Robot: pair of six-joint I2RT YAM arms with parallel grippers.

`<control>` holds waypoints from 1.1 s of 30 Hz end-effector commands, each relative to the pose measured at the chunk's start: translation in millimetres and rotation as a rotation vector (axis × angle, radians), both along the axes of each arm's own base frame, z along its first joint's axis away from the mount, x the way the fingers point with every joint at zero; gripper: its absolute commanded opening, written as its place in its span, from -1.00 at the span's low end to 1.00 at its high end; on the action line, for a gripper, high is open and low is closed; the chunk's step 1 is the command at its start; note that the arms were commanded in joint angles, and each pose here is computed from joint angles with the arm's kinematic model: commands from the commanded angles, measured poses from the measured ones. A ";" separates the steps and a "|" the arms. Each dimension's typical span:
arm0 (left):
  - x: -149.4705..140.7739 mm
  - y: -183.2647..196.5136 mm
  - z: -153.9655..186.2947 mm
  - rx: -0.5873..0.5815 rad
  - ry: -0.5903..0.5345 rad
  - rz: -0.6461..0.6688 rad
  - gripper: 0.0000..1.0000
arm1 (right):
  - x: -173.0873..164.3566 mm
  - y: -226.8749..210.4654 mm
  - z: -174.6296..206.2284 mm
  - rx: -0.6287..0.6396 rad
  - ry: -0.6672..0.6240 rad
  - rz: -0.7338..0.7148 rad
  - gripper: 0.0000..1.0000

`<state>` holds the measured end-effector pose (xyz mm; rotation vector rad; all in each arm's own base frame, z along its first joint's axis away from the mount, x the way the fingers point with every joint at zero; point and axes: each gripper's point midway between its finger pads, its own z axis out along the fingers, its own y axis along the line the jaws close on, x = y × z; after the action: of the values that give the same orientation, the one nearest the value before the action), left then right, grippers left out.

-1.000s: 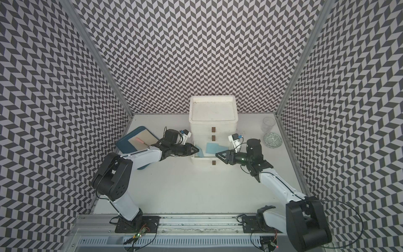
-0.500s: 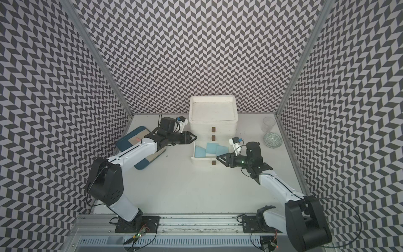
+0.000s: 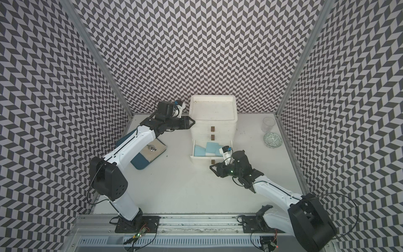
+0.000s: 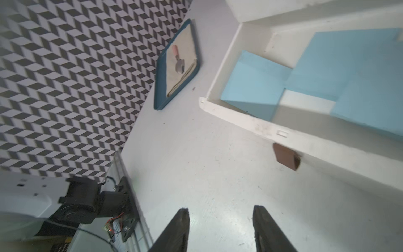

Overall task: Please put the sticky notes in the drawer by color
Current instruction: Place the sticky notes in the drawer, then close the drawer in the storage box.

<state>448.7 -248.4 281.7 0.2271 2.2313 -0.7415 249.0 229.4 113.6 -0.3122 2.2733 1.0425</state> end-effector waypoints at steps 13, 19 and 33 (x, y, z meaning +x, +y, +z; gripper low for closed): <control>53.7 -0.8 -7.3 0.133 -0.001 0.047 0.19 | 13.4 1.7 20.0 0.008 -0.090 -0.067 0.04; 52.0 -4.4 -24.4 0.136 0.012 0.037 0.01 | 14.1 2.5 18.0 -0.003 -0.112 -0.125 0.04; 15.4 -7.4 -34.9 0.069 0.051 -0.003 -0.45 | 17.3 3.9 12.7 0.005 -0.130 -0.198 0.04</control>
<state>484.9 -254.1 267.2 0.2633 2.1999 -0.6311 261.9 232.1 123.0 -0.1818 2.1818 0.8909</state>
